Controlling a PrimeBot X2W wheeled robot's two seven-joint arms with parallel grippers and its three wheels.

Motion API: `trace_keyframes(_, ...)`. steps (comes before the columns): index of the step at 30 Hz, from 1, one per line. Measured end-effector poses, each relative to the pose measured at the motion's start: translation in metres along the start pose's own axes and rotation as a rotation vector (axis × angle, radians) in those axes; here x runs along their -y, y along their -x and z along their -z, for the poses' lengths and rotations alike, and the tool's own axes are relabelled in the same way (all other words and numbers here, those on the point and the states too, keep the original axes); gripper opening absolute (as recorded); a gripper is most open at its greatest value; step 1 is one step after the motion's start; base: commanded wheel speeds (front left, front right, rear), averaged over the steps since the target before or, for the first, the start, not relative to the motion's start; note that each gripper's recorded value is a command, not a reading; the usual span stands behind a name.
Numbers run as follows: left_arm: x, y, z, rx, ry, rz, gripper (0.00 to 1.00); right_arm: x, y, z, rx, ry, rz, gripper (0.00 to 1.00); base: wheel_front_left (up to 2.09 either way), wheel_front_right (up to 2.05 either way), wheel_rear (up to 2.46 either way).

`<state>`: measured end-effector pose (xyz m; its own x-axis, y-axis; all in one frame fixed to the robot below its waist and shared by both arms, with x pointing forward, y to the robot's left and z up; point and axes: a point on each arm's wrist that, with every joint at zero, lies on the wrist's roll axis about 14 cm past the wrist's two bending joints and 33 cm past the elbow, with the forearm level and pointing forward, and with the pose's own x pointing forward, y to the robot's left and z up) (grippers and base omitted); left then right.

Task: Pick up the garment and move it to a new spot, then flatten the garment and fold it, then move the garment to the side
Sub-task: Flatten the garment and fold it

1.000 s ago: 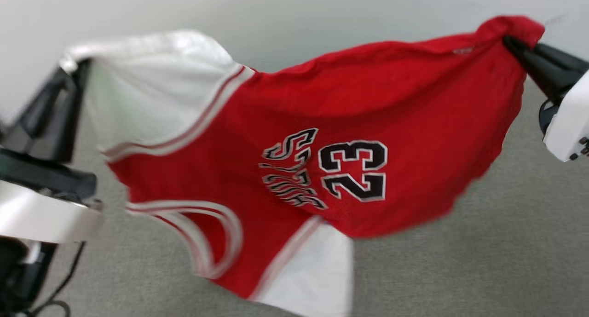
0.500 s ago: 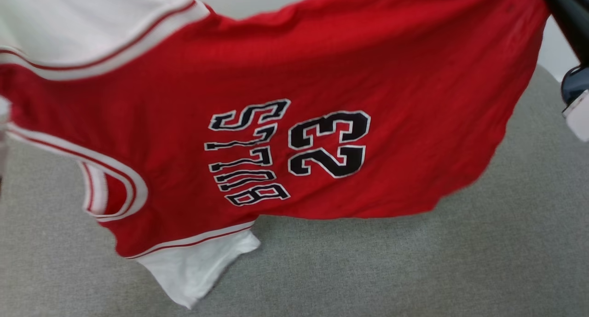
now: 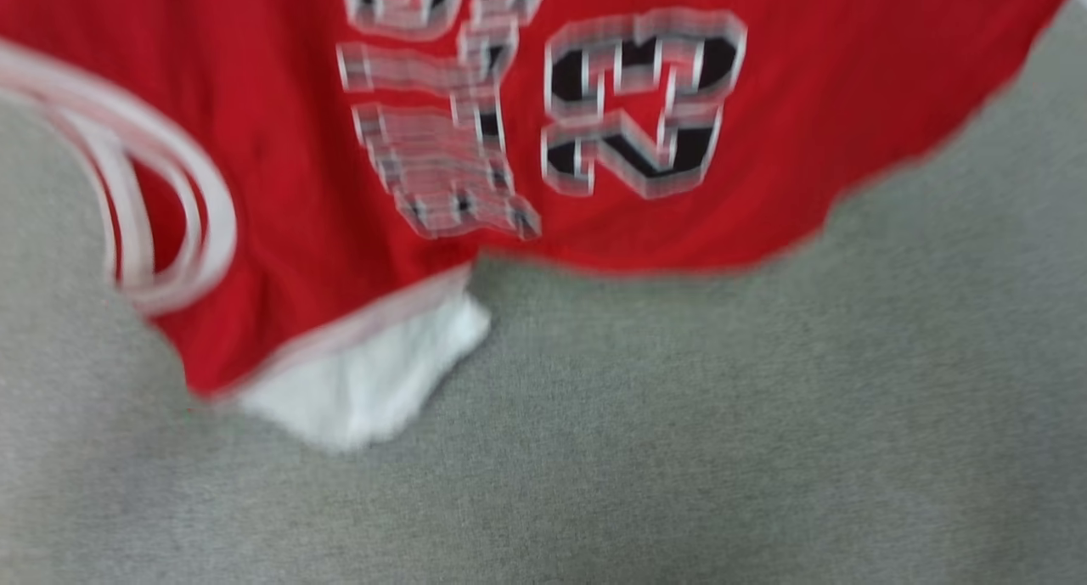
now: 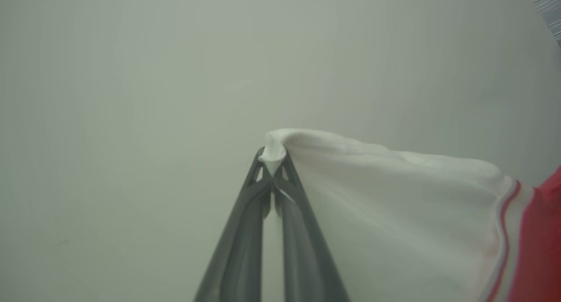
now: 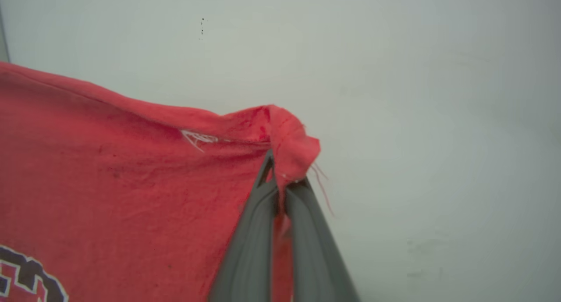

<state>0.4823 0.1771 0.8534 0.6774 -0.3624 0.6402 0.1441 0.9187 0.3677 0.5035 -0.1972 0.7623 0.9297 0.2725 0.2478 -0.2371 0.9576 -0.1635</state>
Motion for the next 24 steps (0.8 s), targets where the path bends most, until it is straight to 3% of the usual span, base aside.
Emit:
trace_keyframes(2,-0.004,-0.013,0.016,-0.002,-0.009,0.002,0.00,0.006,-0.018,0.009,0.001,0.005,0.012,0.00,0.00,0.00,0.00)
trace_keyframes(3,-0.013,-0.034,0.047,-0.024,-0.021,-0.012,0.00,0.019,-0.046,0.028,-0.013,0.019,0.048,0.00,0.00,0.00,0.00)
trace_keyframes(13,-0.035,-0.094,0.123,0.004,-0.038,-0.092,0.00,0.034,-0.134,0.081,0.028,0.051,0.096,0.00,0.00,0.00,0.00)
trace_keyframes(19,-0.023,-0.093,0.197,-0.090,-0.021,-0.084,0.00,0.031,-0.162,0.140,0.002,0.029,0.103,0.00,0.00,0.00,0.00)
trace_keyframes(24,-0.005,-0.068,0.251,-0.196,0.011,-0.054,0.00,0.014,-0.169,0.188,-0.049,-0.009,0.077,0.00,0.00,0.00,0.00)
